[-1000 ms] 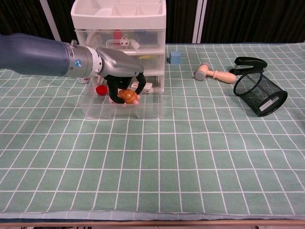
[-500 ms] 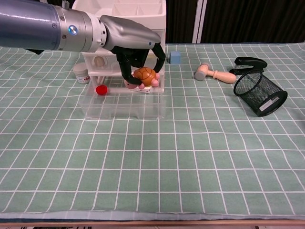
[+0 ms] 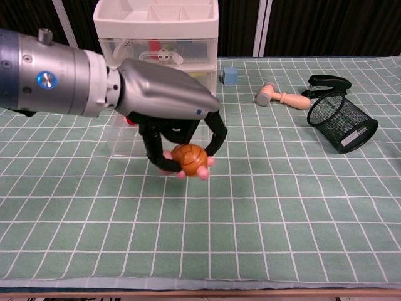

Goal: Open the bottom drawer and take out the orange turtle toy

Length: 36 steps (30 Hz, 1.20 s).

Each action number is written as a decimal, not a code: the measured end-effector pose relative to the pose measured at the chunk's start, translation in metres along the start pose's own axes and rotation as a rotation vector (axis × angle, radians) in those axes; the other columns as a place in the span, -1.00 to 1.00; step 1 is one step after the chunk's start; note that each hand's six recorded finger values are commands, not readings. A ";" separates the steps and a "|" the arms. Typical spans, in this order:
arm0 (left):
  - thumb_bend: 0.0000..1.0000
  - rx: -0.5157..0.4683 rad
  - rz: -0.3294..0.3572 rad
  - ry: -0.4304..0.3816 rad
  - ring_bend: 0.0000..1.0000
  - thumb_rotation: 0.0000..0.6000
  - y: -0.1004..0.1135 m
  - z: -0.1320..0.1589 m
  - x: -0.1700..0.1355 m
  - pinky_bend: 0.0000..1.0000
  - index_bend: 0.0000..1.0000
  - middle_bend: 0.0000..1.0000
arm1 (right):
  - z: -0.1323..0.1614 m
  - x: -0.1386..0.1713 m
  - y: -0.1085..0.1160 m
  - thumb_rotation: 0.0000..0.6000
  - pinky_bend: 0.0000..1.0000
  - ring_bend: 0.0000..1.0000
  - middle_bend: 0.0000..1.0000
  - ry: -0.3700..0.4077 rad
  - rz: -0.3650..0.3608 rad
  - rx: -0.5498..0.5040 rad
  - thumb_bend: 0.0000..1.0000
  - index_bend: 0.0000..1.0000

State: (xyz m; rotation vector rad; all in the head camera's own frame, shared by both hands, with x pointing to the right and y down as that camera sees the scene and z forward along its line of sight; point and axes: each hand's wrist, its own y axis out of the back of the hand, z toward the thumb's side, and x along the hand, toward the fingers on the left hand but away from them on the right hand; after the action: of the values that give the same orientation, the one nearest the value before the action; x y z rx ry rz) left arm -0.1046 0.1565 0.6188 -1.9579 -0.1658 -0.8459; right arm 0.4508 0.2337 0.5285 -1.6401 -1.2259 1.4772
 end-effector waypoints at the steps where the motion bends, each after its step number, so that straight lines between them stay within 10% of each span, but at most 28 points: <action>1: -0.28 -0.001 -0.019 0.003 1.00 1.00 -0.007 0.000 -0.002 1.00 0.10 1.00 | 0.000 0.000 0.000 1.00 -0.58 -1.00 -1.00 -0.001 0.000 -0.001 -0.94 -1.00; 22: -0.72 0.080 -0.214 0.096 1.00 1.00 -0.076 -0.019 -0.021 1.00 -0.33 1.00 | 0.001 0.001 0.000 1.00 -0.58 -1.00 -1.00 -0.006 0.004 -0.006 -0.93 -1.00; 32: -0.80 0.067 -0.167 0.178 0.99 1.00 -0.069 -0.030 -0.030 1.00 -0.50 0.98 | 0.002 0.002 -0.001 1.00 -0.58 -1.00 -1.00 0.001 0.007 -0.004 -0.93 -1.00; 36: -0.77 0.041 -0.092 0.252 0.71 1.00 -0.058 -0.038 -0.040 0.93 -0.57 0.65 | 0.002 0.002 0.000 1.00 -0.58 -1.00 -1.00 0.006 0.003 0.010 -0.93 -1.00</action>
State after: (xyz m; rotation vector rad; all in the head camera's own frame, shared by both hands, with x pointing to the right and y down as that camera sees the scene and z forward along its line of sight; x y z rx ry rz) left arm -0.1786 0.1646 0.6473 -1.7990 -0.1245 -1.1320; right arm 0.4491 0.2355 0.5268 -1.6394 -1.2118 1.4762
